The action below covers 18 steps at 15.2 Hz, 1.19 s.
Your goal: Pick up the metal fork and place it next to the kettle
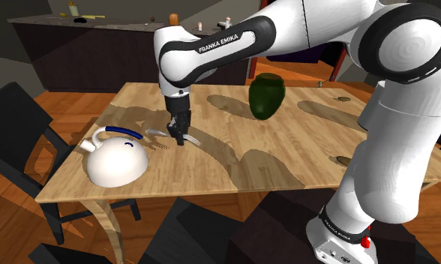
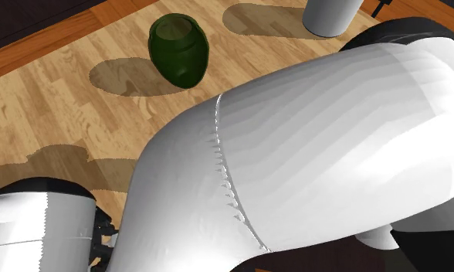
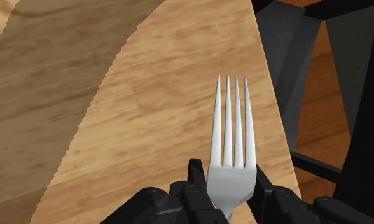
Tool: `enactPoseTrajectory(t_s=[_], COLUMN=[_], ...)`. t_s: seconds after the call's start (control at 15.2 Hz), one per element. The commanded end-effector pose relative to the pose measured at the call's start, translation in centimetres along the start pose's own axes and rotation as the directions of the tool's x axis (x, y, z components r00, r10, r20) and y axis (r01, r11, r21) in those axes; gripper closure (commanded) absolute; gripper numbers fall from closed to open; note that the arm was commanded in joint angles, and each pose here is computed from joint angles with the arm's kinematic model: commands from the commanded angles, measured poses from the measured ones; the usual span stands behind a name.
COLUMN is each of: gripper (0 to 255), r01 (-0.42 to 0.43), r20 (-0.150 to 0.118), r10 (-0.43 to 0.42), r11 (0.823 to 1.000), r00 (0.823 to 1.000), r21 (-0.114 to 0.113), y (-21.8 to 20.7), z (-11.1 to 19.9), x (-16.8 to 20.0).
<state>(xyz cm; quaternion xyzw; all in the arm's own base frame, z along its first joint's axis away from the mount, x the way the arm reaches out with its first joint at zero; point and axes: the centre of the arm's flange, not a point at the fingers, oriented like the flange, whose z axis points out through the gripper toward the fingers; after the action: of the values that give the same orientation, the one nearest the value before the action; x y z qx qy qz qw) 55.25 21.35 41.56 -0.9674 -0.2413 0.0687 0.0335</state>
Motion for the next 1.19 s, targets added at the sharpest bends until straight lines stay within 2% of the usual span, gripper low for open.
enactPoseTrajectory(t_s=[0.0, 1.12], gripper=[255, 255], r01=[0.0, 0.0], r20=[-0.001, -0.001], r10=[0.0, 0.0], r11=[1.0, 1.0], r00=[1.0, 1.0], r21=[0.0, 0.0], y=[0.2, 1.1], z=[1.0, 10.1], x=[0.2, 1.3])
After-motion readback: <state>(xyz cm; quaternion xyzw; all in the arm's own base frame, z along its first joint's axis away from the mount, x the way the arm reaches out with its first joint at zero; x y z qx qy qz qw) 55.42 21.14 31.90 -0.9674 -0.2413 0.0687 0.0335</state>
